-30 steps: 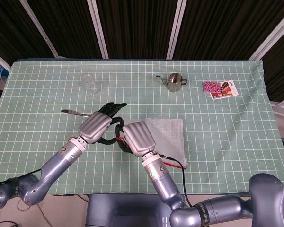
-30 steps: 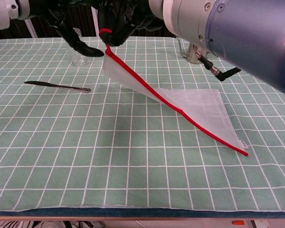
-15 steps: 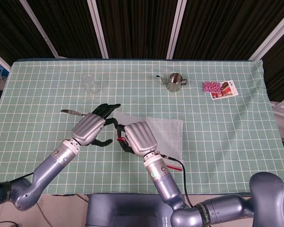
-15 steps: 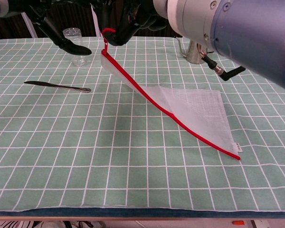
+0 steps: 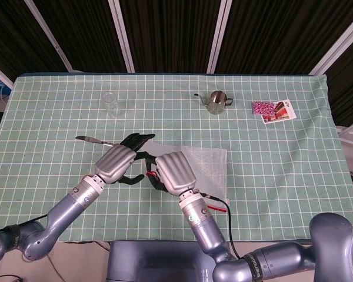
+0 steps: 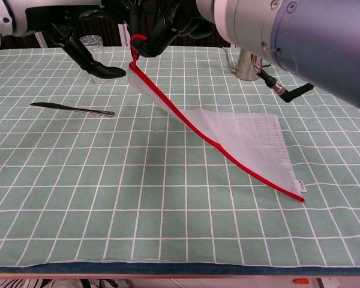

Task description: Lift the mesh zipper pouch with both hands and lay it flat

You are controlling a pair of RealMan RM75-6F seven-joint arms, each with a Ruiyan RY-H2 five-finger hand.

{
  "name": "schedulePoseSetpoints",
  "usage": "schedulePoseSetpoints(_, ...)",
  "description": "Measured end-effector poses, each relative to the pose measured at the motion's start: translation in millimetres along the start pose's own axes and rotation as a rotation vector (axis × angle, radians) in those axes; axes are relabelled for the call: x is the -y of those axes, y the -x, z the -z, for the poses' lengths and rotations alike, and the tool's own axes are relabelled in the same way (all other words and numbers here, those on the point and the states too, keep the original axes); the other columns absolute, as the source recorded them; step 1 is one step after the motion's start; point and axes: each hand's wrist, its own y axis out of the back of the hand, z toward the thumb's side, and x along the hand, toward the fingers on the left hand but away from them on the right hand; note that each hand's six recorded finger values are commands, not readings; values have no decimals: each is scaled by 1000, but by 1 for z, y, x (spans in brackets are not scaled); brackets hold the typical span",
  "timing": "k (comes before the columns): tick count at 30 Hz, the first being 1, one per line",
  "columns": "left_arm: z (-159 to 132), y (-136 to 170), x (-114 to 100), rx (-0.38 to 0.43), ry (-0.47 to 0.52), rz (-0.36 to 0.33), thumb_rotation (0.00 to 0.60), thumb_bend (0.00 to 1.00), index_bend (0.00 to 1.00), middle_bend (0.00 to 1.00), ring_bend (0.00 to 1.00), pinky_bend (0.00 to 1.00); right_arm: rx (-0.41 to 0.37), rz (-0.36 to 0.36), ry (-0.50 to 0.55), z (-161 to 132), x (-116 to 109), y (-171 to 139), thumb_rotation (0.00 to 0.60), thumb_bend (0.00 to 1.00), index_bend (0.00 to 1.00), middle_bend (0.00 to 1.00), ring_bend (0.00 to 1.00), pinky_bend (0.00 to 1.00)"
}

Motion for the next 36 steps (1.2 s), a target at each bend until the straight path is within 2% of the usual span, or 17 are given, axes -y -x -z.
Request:
schedulePoseSetpoints(7,1,-1,2,-5,2,-2,600,328,533,16,0,0,6,-2,3,2,0,-1,600,607,695,1000,1000,956)
schedulePoseSetpoints(36,-2,-3,8,-2,2,-9,600,339,579,25,0,0,10,-6,9,6,-2,-3,600,608,695,1000,1000,956)
